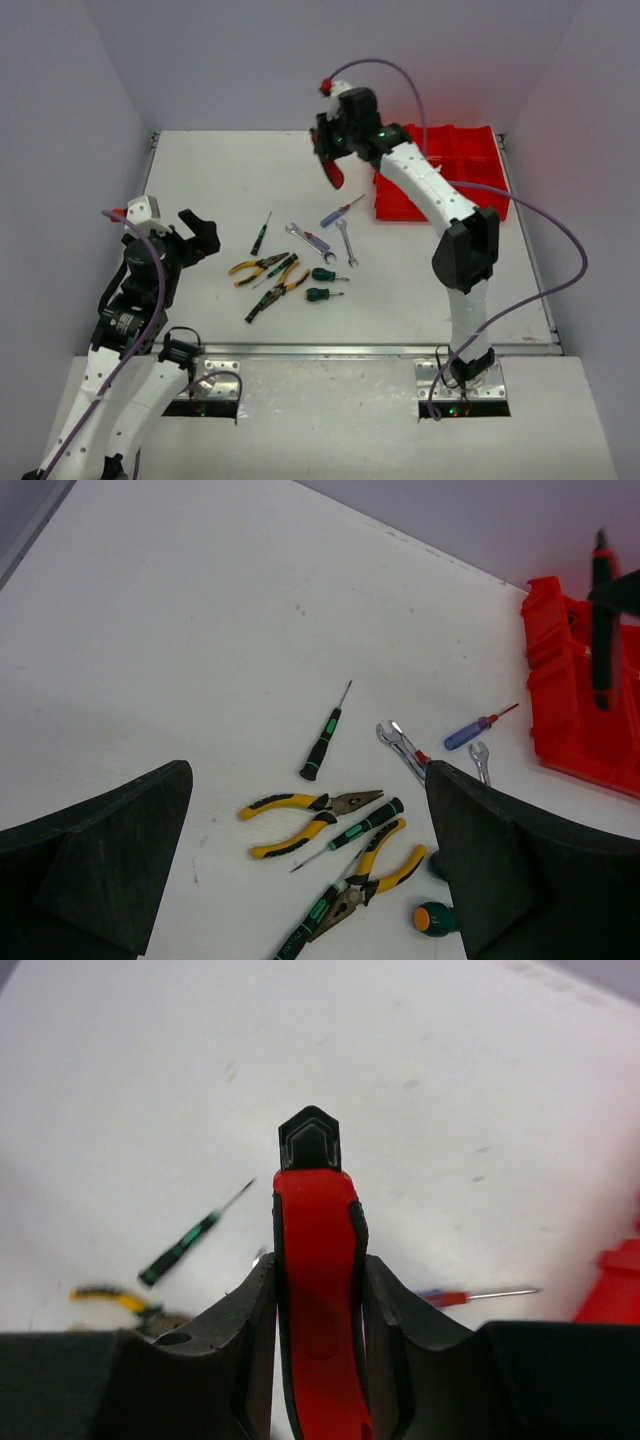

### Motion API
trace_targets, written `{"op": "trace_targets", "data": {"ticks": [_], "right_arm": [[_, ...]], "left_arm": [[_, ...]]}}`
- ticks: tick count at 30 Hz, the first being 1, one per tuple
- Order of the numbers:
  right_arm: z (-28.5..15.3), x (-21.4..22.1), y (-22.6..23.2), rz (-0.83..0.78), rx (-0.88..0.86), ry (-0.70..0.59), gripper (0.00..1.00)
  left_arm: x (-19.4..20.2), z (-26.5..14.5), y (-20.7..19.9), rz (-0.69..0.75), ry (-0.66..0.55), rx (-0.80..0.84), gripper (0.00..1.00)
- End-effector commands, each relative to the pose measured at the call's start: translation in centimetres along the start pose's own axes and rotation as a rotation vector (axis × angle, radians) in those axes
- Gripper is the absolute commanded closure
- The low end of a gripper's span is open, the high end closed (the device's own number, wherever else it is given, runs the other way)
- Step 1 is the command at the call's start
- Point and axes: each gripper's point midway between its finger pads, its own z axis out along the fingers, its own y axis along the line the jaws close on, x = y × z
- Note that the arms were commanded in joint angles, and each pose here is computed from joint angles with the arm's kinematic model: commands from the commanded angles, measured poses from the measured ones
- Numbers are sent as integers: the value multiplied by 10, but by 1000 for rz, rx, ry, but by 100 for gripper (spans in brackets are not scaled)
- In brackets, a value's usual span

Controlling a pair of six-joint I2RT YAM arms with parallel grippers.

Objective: Sort the tools into containers

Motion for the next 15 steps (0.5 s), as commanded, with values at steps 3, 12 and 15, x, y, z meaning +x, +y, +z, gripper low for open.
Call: {"op": "trace_targets", "data": {"ticks": [3,12,15], "right_arm": [[8,-43,-202,455,306,-231,100],[0,-79,-301,602,445,-497,100],[1,-83,-315,606,500,-556,100]], "left_arm": [[-14,-1,-11,-4,-41,42,0],[-9,4,-8,3,-24,21,0],[-7,7,-9,8,-11,19,0]]}}
